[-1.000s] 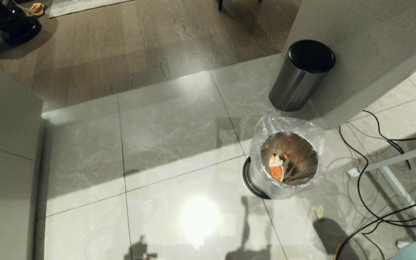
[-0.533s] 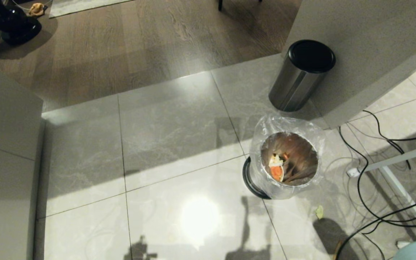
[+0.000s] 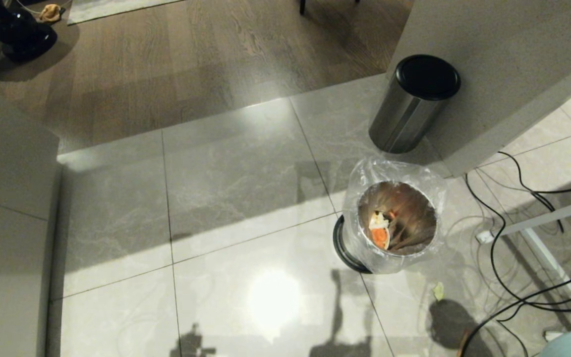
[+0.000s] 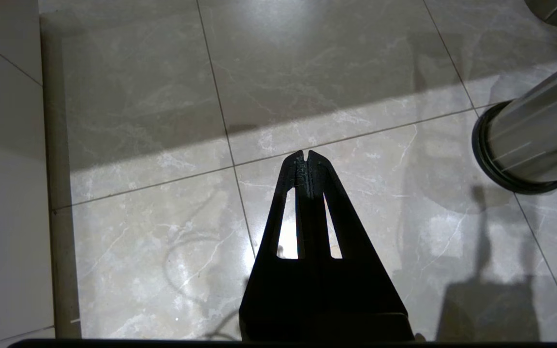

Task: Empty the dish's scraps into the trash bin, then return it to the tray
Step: Put the bowl back to the table

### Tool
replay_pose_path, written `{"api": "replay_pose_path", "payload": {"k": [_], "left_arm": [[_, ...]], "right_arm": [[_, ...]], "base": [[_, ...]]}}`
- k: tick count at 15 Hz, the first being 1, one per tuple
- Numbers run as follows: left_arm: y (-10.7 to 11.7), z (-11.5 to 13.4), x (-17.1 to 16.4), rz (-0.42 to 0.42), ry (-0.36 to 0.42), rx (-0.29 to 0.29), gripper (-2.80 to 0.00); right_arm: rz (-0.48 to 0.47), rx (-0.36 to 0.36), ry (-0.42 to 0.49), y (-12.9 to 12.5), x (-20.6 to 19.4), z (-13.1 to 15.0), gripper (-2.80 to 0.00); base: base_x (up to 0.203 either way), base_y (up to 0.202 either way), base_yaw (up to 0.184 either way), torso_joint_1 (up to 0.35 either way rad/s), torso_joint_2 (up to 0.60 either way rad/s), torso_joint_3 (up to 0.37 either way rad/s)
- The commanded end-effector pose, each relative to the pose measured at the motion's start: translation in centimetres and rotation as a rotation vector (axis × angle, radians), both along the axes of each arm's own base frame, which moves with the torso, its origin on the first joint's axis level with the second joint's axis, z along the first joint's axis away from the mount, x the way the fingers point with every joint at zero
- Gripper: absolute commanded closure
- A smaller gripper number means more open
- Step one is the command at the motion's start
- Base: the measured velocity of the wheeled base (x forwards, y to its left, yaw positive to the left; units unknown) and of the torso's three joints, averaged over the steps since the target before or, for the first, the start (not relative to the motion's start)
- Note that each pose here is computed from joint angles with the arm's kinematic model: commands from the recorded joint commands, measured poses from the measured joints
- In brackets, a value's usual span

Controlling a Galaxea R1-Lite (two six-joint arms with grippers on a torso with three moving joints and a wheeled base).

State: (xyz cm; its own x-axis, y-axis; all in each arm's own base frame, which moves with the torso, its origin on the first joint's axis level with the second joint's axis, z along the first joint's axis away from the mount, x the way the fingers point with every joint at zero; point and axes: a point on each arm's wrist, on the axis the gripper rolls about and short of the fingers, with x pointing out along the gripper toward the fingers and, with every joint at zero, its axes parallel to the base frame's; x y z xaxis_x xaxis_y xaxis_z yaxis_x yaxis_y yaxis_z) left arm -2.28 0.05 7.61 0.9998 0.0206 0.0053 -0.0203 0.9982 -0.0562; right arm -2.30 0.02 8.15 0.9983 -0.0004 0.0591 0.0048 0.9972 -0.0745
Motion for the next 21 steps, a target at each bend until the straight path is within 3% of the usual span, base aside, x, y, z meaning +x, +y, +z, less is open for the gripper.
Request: {"api": "replay_pose_path", "payload": {"k": [1, 21], "left_arm": [[0.00, 0.01, 0.01, -0.001, 0.001, -0.001, 0.00], [0.00, 0.01, 0.01, 0.001, 0.001, -0.001, 0.00]], "right_arm": [[0.000, -0.001, -0.001, 0.00, 0.00, 0.01, 0.00], [0.000, -0.001, -0.001, 0.00, 0.00, 0.01, 0.00]], "base": [[0.000, 0.000, 0.000, 0.000, 0.00, 0.000], [0.000, 0.000, 0.000, 0.000, 0.00, 0.000]]}}
